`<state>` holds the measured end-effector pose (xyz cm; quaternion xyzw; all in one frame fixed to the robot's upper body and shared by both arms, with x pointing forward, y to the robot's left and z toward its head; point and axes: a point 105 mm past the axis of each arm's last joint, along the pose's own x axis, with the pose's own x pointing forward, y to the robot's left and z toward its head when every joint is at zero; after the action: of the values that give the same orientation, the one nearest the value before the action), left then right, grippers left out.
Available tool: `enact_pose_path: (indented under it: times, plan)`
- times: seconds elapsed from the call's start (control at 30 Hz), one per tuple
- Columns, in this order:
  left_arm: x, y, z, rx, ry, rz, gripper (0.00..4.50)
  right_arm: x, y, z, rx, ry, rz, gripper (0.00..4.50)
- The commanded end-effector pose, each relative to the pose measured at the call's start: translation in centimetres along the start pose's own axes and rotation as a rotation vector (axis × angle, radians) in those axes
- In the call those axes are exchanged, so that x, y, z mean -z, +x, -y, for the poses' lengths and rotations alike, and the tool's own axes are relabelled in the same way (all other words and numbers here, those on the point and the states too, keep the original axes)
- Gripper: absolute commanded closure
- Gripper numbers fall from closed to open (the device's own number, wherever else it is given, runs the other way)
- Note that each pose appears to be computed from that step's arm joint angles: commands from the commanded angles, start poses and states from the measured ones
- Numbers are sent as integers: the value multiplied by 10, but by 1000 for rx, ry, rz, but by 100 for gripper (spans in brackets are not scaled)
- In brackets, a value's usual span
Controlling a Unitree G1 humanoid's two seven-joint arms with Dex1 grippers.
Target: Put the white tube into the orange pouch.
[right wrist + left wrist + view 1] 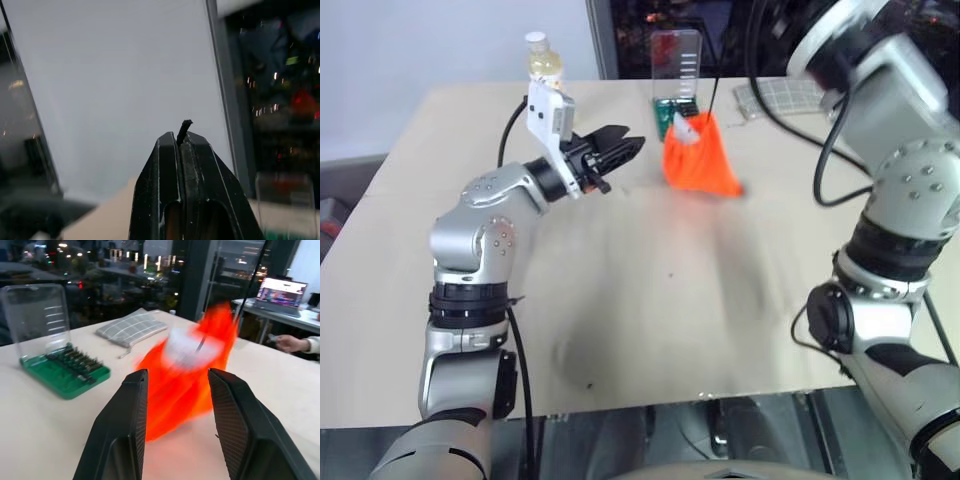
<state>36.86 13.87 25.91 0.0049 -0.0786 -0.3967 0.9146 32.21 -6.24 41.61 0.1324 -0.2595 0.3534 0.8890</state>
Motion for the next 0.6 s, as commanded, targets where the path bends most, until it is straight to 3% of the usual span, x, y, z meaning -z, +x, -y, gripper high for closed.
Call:
enact_pose_path:
  times: [0.03,0.13,0.23,0.33,0.4,0.5,0.6]
  plan:
    - [-17,0,-5,-26,34,67,258,-19,6,12,3,-41,52,450]
    - [-20,6,1,-6,25,86,258,-23,9,35,44,-118,40,450]
    - [-23,9,6,6,19,102,258,-48,14,55,97,-78,126,450]
    - [-25,12,7,8,14,119,258,13,14,60,87,-139,-72,450]
    - [-24,12,9,5,4,124,258,-45,27,62,92,-137,106,450]
    - [-22,14,12,6,-7,128,258,-17,34,67,75,-163,10,450]
    - [-21,15,13,3,-10,130,258,-78,46,67,70,-200,175,450]
